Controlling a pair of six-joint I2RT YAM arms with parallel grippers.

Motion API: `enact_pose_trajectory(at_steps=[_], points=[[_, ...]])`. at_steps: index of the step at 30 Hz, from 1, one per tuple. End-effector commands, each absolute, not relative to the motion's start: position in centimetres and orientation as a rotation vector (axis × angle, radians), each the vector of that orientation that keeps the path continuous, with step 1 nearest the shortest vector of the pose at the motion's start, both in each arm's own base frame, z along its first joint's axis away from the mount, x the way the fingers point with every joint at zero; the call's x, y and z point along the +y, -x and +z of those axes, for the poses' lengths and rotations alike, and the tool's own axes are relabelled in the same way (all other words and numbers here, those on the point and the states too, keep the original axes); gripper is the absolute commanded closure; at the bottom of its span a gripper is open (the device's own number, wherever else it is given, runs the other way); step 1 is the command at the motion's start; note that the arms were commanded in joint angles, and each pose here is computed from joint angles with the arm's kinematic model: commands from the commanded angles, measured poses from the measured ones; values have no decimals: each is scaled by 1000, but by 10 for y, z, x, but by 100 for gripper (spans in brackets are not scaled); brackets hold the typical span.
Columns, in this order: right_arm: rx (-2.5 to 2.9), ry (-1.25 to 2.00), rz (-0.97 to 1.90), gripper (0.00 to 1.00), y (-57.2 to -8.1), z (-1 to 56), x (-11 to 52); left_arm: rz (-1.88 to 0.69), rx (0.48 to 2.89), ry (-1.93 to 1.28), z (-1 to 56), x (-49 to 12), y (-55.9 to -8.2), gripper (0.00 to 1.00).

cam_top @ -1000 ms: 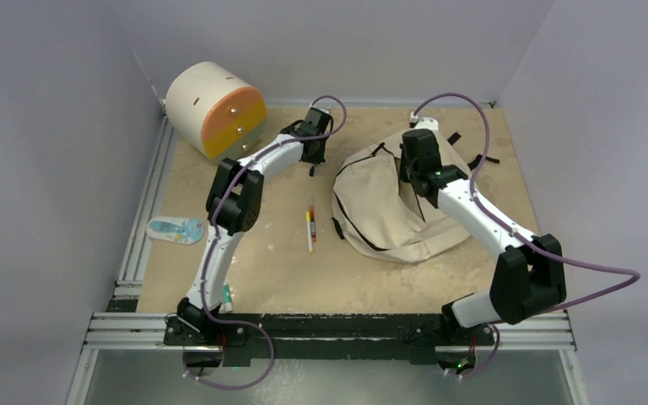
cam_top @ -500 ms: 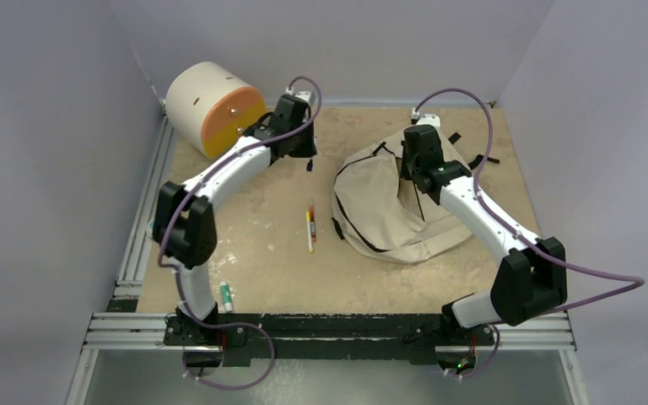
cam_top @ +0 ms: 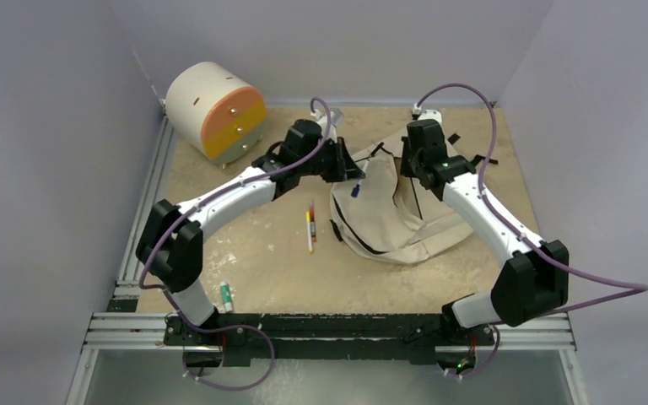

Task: Pack the student bag
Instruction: Pick up the stationery from the center of the board, then place the stationery in the student bag.

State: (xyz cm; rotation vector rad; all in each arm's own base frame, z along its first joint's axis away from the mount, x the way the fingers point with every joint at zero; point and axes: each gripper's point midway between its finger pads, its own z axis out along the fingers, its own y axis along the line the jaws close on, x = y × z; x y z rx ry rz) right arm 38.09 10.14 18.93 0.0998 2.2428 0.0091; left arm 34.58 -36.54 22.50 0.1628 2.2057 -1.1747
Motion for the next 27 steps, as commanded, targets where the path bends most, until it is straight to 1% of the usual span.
enact_pose_trajectory(at_steps=[1,11,20,27], points=[[2033,-146,215,100,-391,267,121,-1373,2089,-227,248,-403,-328,100],[1983,-176,296,100,-388,286,128,-1450,2117,-214,225,-428,-319,100],[1986,-198,366,100,-386,286,136,-1505,2112,-215,215,-458,-328,100],[1980,-207,350,100,-384,289,133,-1532,2113,-206,210,-474,-340,100]])
